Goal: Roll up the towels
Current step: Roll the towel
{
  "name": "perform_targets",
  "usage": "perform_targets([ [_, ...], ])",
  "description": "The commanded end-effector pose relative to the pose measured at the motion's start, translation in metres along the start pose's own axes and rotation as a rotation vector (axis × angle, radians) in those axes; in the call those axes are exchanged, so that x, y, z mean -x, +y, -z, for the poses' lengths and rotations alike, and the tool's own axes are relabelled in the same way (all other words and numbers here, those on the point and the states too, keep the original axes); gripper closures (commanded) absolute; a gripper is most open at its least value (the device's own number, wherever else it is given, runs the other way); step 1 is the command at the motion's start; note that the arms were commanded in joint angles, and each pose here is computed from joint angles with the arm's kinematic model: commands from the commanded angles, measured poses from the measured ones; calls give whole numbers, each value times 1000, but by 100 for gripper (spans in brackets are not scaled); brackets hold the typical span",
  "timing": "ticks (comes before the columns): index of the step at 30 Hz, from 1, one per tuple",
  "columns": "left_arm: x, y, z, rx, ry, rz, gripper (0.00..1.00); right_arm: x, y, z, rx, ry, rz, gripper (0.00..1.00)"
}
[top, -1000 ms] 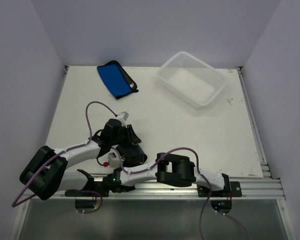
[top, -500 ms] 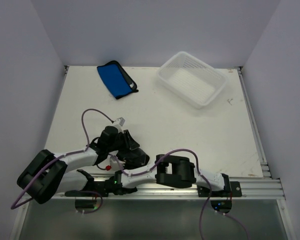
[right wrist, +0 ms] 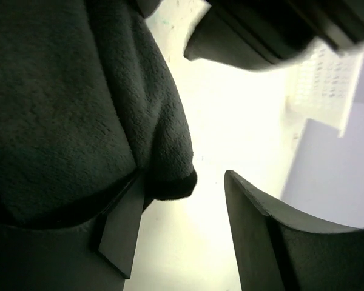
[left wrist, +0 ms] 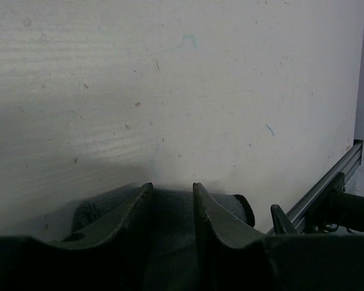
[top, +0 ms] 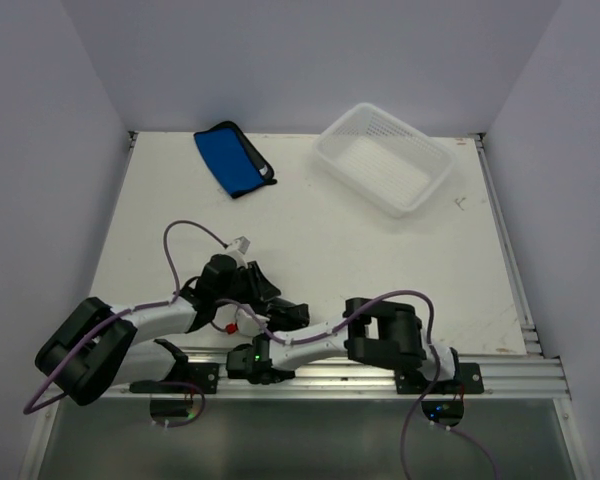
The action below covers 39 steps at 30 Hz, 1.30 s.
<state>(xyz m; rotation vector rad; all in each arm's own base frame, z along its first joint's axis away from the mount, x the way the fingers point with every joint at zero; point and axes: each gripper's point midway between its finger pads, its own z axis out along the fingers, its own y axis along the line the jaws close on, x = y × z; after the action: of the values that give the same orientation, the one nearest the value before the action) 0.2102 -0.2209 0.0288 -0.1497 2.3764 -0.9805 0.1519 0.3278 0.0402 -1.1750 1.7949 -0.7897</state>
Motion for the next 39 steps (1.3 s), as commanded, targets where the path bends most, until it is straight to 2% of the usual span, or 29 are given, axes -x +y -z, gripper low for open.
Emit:
perform_targets([
  [1,-17,35,2,112,24,19,63,38,7,28,236,-74,-441,39],
  [4,-19,36,2,113,24,23,63,42,2,33,260,-109,-549,39],
  [10,-20,36,2,105,22,35,63,44,-7,32,232,-118,-610,39],
  [13,-20,33,2,94,24,35,64,49,-5,37,289,-134,-672,39],
  [17,-17,33,2,100,13,29,64,28,-3,37,352,-114,-742,39],
  [22,-19,35,2,102,17,29,64,21,-20,46,423,-164,-890,39],
  [30,-16,31,0,95,17,17,64,14,-38,54,535,-228,-923,39],
  [35,-14,31,0,97,13,10,64,5,-35,46,683,-191,-1005,40],
  [39,-15,31,0,97,17,9,64,3,-36,28,726,-164,-1026,40],
])
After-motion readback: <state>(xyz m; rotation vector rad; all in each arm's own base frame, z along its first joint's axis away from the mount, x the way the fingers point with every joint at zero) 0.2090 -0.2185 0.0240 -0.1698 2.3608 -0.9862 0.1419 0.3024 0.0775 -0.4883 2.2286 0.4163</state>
